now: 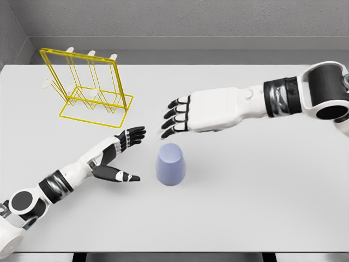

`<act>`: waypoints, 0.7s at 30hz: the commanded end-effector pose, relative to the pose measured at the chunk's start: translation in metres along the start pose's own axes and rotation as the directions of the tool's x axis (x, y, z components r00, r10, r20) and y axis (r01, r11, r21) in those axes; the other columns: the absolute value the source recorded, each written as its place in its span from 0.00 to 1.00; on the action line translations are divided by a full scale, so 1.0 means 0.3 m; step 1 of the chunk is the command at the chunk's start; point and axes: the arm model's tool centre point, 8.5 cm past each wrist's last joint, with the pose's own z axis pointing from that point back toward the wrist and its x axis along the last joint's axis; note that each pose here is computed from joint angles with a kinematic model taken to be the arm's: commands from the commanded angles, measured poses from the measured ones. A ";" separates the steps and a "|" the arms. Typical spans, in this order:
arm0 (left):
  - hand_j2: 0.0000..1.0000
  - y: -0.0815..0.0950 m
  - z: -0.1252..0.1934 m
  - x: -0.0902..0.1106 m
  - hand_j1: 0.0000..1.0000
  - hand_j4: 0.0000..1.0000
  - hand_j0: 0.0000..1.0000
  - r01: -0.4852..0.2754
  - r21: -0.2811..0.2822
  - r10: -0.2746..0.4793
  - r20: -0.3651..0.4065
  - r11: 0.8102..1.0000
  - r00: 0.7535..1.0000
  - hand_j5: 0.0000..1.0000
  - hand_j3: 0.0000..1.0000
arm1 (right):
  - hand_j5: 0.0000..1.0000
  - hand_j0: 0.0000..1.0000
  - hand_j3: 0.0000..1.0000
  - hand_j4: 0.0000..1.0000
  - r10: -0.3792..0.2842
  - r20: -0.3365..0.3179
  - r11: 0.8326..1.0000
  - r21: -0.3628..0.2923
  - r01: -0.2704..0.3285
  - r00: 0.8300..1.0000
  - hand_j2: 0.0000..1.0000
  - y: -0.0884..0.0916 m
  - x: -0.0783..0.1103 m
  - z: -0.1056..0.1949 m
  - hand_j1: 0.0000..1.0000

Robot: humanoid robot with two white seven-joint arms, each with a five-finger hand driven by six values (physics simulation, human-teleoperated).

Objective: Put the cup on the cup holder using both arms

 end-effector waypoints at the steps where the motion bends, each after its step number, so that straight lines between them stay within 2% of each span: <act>1: 1.00 -0.003 -0.005 -0.003 1.00 1.00 1.00 -0.009 0.002 0.009 0.003 1.000 1.000 1.00 1.00 | 1.00 1.00 1.00 1.00 -0.056 -0.108 0.995 -0.090 0.046 0.993 1.00 -0.062 -0.052 0.211 1.00; 2: 1.00 -0.006 -0.005 -0.006 1.00 1.00 1.00 -0.010 0.000 0.010 0.001 1.000 1.000 1.00 1.00 | 1.00 1.00 1.00 1.00 -0.096 -0.142 0.989 -0.128 0.078 0.985 1.00 -0.054 -0.058 0.285 1.00; 5: 1.00 -0.027 -0.024 -0.011 1.00 1.00 1.00 -0.024 -0.007 0.024 0.010 1.000 1.000 1.00 1.00 | 1.00 1.00 1.00 1.00 -0.200 -0.181 0.959 -0.239 0.154 0.963 1.00 -0.010 -0.054 0.399 1.00; 9: 1.00 -0.067 -0.071 -0.017 1.00 1.00 1.00 -0.037 -0.039 0.037 0.019 0.999 0.999 1.00 1.00 | 1.00 1.00 1.00 1.00 -0.317 -0.143 0.912 -0.318 0.260 0.937 1.00 0.076 -0.030 0.413 1.00; 11: 1.00 -0.086 -0.096 -0.035 1.00 1.00 1.00 -0.048 -0.052 0.048 -0.001 0.997 0.999 1.00 1.00 | 1.00 1.00 1.00 1.00 -0.363 -0.122 0.879 -0.373 0.296 0.924 1.00 0.106 -0.025 0.414 1.00; 12: 1.00 -0.100 -0.122 -0.036 1.00 1.00 1.00 -0.053 -0.064 0.053 -0.007 0.997 0.999 1.00 1.00 | 1.00 1.00 1.00 1.00 -0.394 -0.110 0.852 -0.417 0.317 0.913 1.00 0.141 -0.021 0.395 1.00; 13: 1.00 -0.108 -0.138 -0.040 1.00 1.00 1.00 -0.057 -0.071 0.057 -0.007 0.996 0.998 1.00 1.00 | 1.00 1.00 1.00 1.00 -0.410 -0.140 0.840 -0.442 0.314 0.901 1.00 0.161 -0.036 0.422 1.00; 15: 1.00 -0.113 -0.157 -0.045 1.00 1.00 1.00 -0.066 -0.067 0.066 -0.004 0.996 0.998 1.00 1.00 | 1.00 1.00 1.00 1.00 -0.454 -0.170 0.822 -0.459 0.337 0.875 1.00 0.217 -0.075 0.421 1.00; 16: 1.00 -0.114 -0.167 -0.039 1.00 1.00 1.00 -0.062 -0.074 0.062 0.001 0.995 0.998 1.00 1.00 | 1.00 1.00 1.00 1.00 -0.462 -0.197 0.826 -0.450 0.339 0.865 1.00 0.240 -0.091 0.426 1.00; 17: 1.00 -0.121 -0.181 -0.031 1.00 1.00 1.00 -0.058 -0.086 0.059 0.006 0.995 0.998 1.00 1.00 | 1.00 1.00 1.00 1.00 -0.488 -0.208 0.815 -0.458 0.357 0.847 1.00 0.269 -0.108 0.436 1.00; 18: 1.00 -0.128 -0.185 -0.034 1.00 1.00 1.00 -0.060 -0.091 0.061 0.004 0.994 0.998 1.00 1.00 | 1.00 1.00 1.00 1.00 -0.500 -0.214 0.809 -0.462 0.364 0.839 1.00 0.281 -0.115 0.443 1.00; 21: 1.00 -0.148 -0.191 -0.039 1.00 1.00 1.00 -0.068 -0.103 0.068 0.003 0.992 0.998 1.00 1.00 | 1.00 1.00 1.00 1.00 -0.501 -0.214 0.801 -0.482 0.356 0.839 1.00 0.275 -0.120 0.447 1.00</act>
